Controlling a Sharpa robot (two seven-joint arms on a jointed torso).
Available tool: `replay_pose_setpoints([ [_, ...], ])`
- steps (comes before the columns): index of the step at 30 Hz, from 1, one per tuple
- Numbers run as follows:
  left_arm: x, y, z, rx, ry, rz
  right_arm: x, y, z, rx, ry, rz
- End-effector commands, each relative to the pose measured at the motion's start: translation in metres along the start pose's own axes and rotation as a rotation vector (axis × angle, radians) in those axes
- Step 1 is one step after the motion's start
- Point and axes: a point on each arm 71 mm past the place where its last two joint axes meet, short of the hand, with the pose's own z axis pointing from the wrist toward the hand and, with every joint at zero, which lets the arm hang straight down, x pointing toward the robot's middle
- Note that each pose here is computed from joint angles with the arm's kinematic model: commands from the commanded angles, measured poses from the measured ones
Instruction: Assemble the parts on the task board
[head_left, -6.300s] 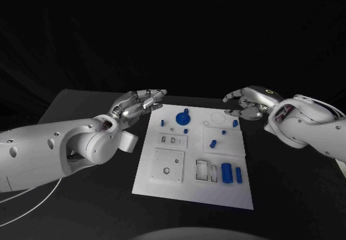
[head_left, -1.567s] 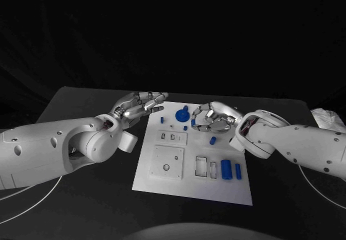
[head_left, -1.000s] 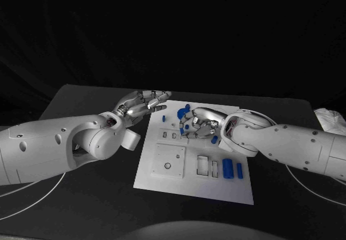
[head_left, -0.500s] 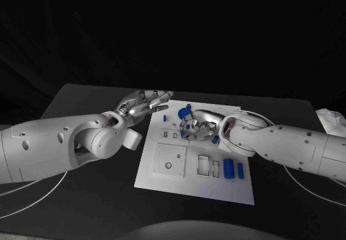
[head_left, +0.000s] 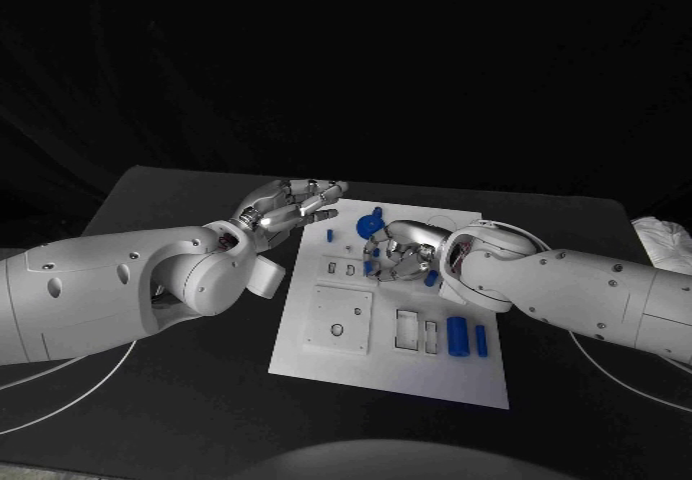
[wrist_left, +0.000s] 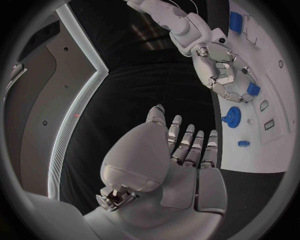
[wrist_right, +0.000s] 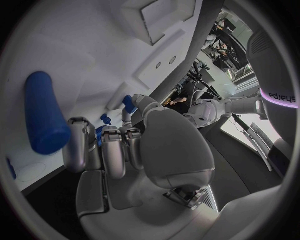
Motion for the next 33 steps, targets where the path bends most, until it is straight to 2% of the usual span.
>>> replay_pose_setpoints([
  [1, 0.0027, -0.0007, 0.0005, 0.006, 0.023, -0.005, 0.0037, -0.0016, 0.0000, 0.007, 0.026, -0.012],
  [33, 0.0013, 0.0003, 0.0009, -0.004, 0.021, -0.004, 0.0043, -0.0014, 0.0004, -0.003, 0.021, -0.031],
])
